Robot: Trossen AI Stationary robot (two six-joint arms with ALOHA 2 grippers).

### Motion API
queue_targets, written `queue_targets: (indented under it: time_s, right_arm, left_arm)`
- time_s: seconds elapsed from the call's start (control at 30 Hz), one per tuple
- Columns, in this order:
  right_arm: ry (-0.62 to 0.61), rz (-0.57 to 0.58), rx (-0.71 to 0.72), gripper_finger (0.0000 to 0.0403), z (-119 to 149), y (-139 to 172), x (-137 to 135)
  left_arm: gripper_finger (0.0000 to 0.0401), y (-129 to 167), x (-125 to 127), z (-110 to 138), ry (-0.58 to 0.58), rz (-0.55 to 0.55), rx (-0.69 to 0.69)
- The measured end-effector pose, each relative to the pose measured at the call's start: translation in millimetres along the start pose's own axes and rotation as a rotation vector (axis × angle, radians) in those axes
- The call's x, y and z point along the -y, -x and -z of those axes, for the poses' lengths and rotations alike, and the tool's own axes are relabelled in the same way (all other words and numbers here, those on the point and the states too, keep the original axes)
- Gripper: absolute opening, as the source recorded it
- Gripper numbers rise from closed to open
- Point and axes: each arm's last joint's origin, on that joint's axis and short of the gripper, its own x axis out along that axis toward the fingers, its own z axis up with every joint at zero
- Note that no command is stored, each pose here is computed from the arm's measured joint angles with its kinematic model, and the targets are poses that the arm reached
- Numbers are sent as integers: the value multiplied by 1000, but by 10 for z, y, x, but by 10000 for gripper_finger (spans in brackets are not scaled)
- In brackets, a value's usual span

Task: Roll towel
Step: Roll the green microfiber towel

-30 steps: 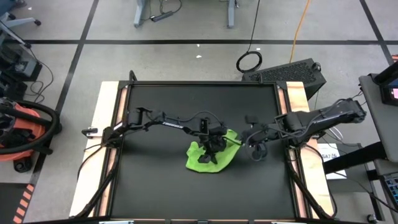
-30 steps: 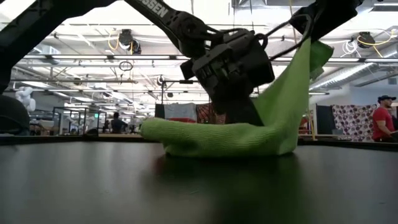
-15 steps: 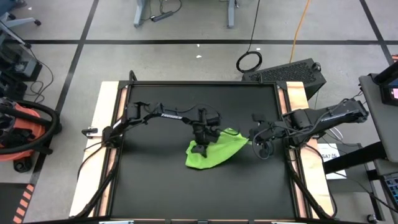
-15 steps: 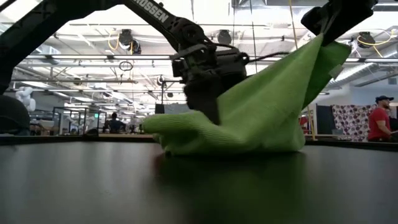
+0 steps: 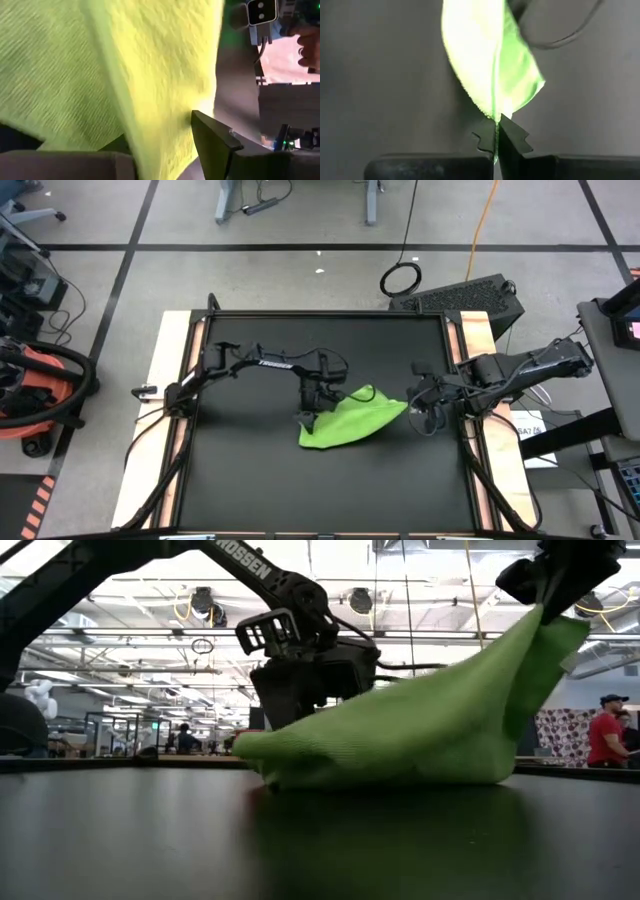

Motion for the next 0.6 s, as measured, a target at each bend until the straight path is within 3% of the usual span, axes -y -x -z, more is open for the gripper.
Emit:
queue_targets:
  time_s: [0.47, 0.6]
  right_arm:
    - [14, -27, 1, 0, -10, -9, -10]
    - [14, -27, 1, 0, -10, -9, -10]
  left_arm:
    - [127, 187, 14, -84, -14, -24, 49]
    - [106, 192, 3, -80, -19, -61, 31]
